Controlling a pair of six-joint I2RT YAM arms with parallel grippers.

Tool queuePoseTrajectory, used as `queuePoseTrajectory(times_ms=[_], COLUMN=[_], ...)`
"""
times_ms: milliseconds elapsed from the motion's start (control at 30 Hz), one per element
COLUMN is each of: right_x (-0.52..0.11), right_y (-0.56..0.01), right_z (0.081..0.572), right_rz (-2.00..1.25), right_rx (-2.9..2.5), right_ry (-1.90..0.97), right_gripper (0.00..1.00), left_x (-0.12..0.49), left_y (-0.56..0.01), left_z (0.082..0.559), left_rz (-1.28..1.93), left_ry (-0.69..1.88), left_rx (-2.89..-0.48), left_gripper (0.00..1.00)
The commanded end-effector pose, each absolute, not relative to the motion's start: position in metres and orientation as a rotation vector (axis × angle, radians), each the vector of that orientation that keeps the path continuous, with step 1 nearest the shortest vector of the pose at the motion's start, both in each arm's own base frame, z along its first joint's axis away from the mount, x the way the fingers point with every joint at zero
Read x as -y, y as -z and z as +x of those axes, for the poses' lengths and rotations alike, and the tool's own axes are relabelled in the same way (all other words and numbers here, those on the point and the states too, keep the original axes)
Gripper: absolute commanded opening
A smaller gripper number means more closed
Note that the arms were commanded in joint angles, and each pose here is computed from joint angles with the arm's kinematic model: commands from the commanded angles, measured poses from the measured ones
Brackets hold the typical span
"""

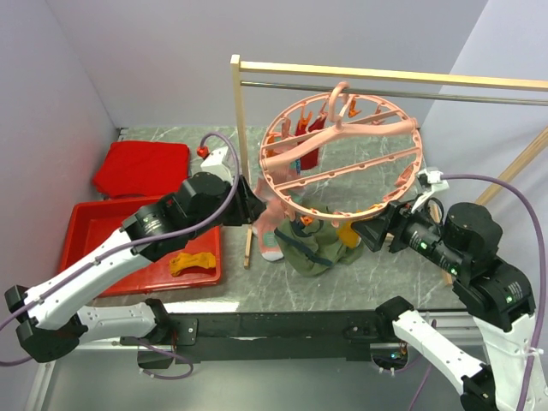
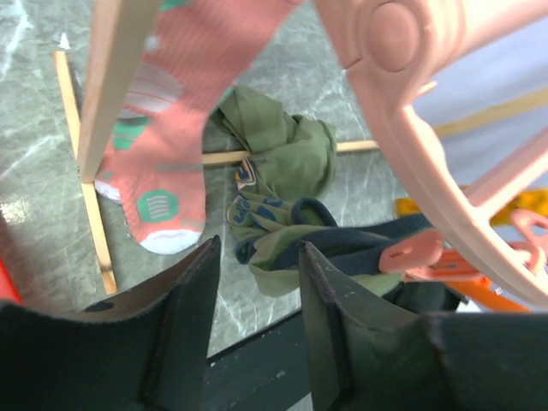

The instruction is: Remove the socks clipped to the hanger

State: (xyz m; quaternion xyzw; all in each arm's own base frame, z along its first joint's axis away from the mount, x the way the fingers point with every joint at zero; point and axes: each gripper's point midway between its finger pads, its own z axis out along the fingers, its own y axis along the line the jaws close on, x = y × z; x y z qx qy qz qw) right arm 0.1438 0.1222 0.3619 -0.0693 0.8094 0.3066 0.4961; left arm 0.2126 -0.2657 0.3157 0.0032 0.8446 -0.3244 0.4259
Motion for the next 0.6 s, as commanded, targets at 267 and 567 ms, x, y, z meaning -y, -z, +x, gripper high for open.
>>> queuePoseTrajectory(times_ms=[267, 567], right_x=[-0.147, -0.158], right_y=[-0.389, -0.395], right_z=[0.15, 0.146], right_rz=[-0.302, -0.275], right_rx=[-1.829, -1.842], right_ry=[-0.848, -0.951], right_gripper=[0.68, 0.62], left_x=[0.273, 0.304], left_y=[-0.4, -0.41], left_z=[0.119, 0.089], left_rz=[0.419, 0.579], left_ry=[1.359, 1.599], left_rx=[-1.855, -1.798], left_gripper=[0.55, 0.61])
